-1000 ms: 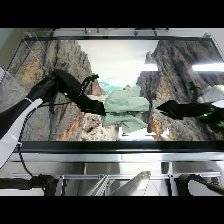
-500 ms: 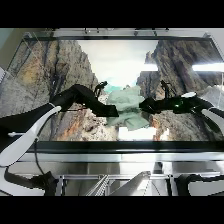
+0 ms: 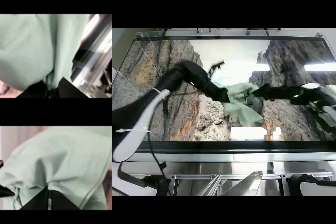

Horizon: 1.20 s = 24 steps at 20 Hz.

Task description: Fold the shirts.

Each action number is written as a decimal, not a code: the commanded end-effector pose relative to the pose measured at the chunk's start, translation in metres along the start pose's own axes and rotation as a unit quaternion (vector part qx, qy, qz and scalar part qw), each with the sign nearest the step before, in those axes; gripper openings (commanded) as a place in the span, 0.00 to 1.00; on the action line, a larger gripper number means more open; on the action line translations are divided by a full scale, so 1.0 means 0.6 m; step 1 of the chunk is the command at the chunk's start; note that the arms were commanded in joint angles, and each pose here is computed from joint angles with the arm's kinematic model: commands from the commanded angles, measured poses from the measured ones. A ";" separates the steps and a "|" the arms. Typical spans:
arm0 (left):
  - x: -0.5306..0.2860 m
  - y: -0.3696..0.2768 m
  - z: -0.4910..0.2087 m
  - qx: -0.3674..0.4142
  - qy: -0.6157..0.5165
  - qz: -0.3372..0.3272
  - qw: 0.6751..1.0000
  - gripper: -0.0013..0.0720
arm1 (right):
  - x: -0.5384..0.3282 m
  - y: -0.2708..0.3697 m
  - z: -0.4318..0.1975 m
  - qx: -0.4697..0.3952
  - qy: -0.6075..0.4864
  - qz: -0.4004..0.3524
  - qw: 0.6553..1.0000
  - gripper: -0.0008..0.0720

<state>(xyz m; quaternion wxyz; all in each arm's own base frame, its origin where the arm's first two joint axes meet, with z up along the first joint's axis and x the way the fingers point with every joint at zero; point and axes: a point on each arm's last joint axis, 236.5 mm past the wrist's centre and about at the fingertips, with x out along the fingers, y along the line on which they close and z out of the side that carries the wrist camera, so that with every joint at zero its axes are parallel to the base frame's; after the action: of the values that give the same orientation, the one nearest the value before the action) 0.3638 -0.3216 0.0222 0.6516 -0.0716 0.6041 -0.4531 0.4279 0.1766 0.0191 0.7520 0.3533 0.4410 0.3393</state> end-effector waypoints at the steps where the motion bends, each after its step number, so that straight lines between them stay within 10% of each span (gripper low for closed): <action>1: -0.170 -0.046 -0.026 0.061 0.014 0.025 0.998 0.05 | -0.131 0.121 0.073 -0.089 -0.099 0.014 0.991 0.04; 8: -0.443 -0.107 -0.014 0.122 -0.162 0.136 0.970 0.07 | -0.426 0.373 0.092 -0.258 -0.345 -0.047 0.901 0.04; 10: -0.456 -0.116 -0.019 0.125 -0.172 0.142 0.967 0.77 | -0.421 0.384 0.063 -0.261 -0.328 -0.055 0.906 0.04; 11: -0.456 -0.116 -0.019 0.126 -0.172 0.142 0.967 0.92 | -0.409 0.373 0.049 -0.255 -0.305 -0.063 0.915 0.04; 21: -0.223 0.028 -0.089 -0.013 -0.069 0.078 0.994 0.92 | -0.253 -0.043 -0.073 -0.019 -0.111 -0.221 0.969 0.05; 24: -0.157 0.056 -0.156 -0.066 -0.016 0.053 0.996 0.92 | -0.258 -0.146 -0.108 0.045 -0.055 -0.280 0.958 0.71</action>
<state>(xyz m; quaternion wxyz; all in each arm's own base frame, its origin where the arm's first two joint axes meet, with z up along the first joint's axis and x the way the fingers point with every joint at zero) 0.3399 -0.1948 0.0899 0.7152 -0.0663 0.5784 -0.3867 0.3400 0.0462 0.0510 0.8529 0.2789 0.4205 0.1336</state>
